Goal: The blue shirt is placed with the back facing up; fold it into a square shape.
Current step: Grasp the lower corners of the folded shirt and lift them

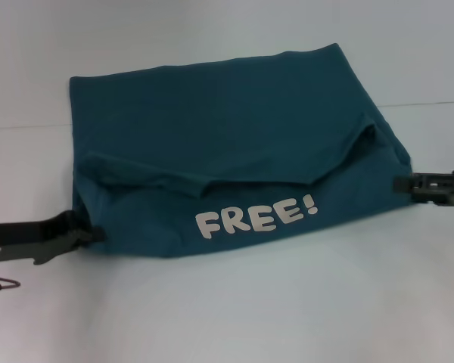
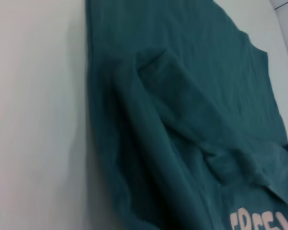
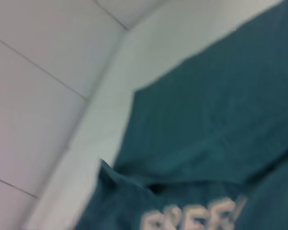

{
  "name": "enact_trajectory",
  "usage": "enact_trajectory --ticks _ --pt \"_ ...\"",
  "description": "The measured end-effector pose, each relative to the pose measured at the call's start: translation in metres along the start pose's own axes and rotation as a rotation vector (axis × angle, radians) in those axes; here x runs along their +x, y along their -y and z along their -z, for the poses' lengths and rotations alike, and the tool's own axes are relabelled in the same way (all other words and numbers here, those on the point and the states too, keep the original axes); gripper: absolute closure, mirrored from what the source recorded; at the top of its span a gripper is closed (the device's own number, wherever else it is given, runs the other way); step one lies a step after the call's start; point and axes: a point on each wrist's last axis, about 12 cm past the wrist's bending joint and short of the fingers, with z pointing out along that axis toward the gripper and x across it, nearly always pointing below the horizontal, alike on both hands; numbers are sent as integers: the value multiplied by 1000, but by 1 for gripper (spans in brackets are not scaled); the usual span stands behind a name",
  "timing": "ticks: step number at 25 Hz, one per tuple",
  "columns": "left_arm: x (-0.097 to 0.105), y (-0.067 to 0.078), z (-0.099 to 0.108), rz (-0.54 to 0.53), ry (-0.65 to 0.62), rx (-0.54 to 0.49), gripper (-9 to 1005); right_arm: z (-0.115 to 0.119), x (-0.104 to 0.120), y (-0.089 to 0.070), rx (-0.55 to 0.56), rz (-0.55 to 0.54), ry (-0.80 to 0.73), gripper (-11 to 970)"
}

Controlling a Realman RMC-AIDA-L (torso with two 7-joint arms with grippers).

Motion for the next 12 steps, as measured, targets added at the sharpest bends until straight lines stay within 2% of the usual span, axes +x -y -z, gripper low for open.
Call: enact_trajectory --ticks 3,7,12 --pt "-5 2 3 0 7 3 970 14 -18 4 106 -10 -69 127" --pt "-8 4 2 -6 7 2 970 35 -41 5 257 13 -115 127" --pt "-9 5 1 -6 11 4 969 42 -58 2 372 63 -137 125"
